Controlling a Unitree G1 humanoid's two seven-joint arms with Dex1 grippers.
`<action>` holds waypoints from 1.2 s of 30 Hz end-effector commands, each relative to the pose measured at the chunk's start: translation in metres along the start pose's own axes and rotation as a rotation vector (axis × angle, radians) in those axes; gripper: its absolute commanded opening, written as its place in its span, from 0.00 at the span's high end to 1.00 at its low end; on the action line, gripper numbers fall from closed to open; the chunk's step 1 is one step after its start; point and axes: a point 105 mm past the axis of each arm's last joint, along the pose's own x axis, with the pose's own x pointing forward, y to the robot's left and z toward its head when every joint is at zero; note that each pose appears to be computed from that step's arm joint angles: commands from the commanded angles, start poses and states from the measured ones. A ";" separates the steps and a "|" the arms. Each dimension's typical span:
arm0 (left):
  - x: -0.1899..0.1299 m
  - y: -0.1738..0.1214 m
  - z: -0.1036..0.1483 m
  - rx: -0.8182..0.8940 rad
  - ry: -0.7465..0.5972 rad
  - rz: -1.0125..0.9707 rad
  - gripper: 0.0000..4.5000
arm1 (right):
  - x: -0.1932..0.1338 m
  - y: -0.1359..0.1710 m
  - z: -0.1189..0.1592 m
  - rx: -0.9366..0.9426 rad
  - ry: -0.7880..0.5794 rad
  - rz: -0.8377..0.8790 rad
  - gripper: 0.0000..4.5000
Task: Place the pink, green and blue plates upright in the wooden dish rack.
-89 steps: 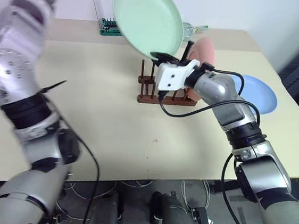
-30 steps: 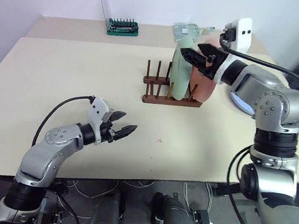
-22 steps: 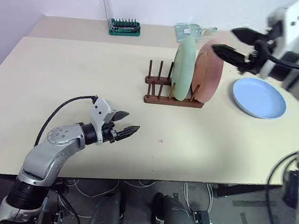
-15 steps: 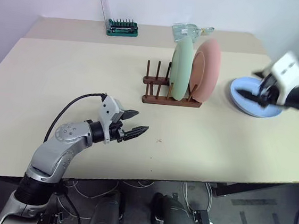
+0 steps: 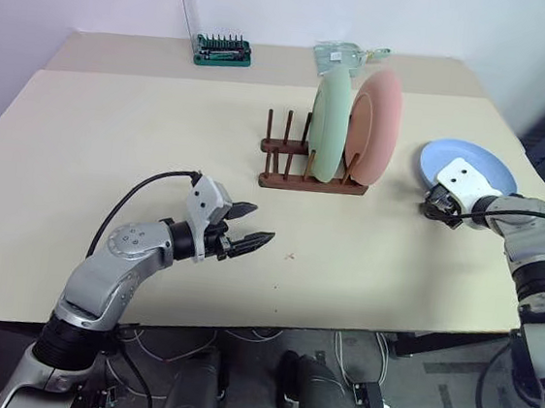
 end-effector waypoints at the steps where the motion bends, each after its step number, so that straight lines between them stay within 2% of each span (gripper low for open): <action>1: -0.004 -0.002 0.013 0.038 -0.038 0.009 0.25 | -0.001 -0.008 0.003 -0.009 -0.013 -0.036 0.63; 4: -0.005 -0.001 0.013 0.040 -0.035 0.013 0.25 | 0.000 -0.011 0.006 -0.012 -0.029 -0.056 0.96; 5: -0.005 -0.001 0.013 0.041 -0.034 0.013 0.25 | -0.001 -0.013 0.007 -0.019 -0.033 -0.074 0.99; 8: -0.006 0.000 0.013 0.043 -0.031 0.016 0.25 | -0.004 -0.021 0.013 -0.062 -0.051 -0.134 0.99; 11: -0.008 0.002 0.013 0.045 -0.025 0.026 0.25 | -0.018 -0.045 0.044 -0.134 -0.156 -0.285 0.99; 13: -0.011 0.008 0.013 0.050 -0.016 0.055 0.25 | -0.039 -0.068 0.082 -0.147 -0.293 -0.425 0.99; 14: -0.013 0.012 0.013 0.050 -0.016 0.072 0.25 | -0.054 -0.075 0.111 -0.146 -0.408 -0.466 0.99; 16: -0.016 0.018 0.013 0.050 -0.016 0.095 0.25 | -0.078 -0.079 0.150 -0.112 -0.576 -0.494 0.99; 17: -0.017 0.021 0.013 0.053 -0.014 0.105 0.25 | -0.101 -0.080 0.185 -0.015 -0.749 -0.477 0.99; 19: -0.017 0.024 0.013 0.057 -0.012 0.114 0.25 | -0.131 -0.078 0.219 0.093 -0.940 -0.428 0.99; 20: -0.019 0.028 0.014 0.060 -0.013 0.128 0.25 | -0.151 -0.070 0.241 0.157 -1.068 -0.338 0.99; 22: -0.023 0.034 0.014 0.065 -0.012 0.153 0.25 | -0.178 -0.049 0.268 0.214 -1.229 -0.142 0.99; 25: -0.027 0.039 0.014 0.068 -0.011 0.175 0.25 | -0.197 -0.022 0.284 0.256 -1.319 0.080 0.99; 27: -0.035 0.045 0.012 0.069 -0.001 0.208 0.25 | -0.209 0.013 0.307 0.396 -1.392 0.371 0.99; 29: -0.041 0.049 0.011 0.068 0.007 0.228 0.25 | -0.215 0.036 0.320 0.497 -1.397 0.566 0.99; 30: -0.042 0.049 0.010 0.067 0.009 0.232 0.25 | -0.215 0.040 0.322 0.539 -1.385 0.610 0.99; 33: -0.052 0.049 0.009 0.062 0.015 0.241 0.25 | -0.185 0.048 0.333 0.876 -1.229 0.747 0.99; 36: -0.060 0.051 0.003 0.054 0.037 0.264 0.25 | -0.164 0.057 0.333 1.011 -1.131 0.794 0.99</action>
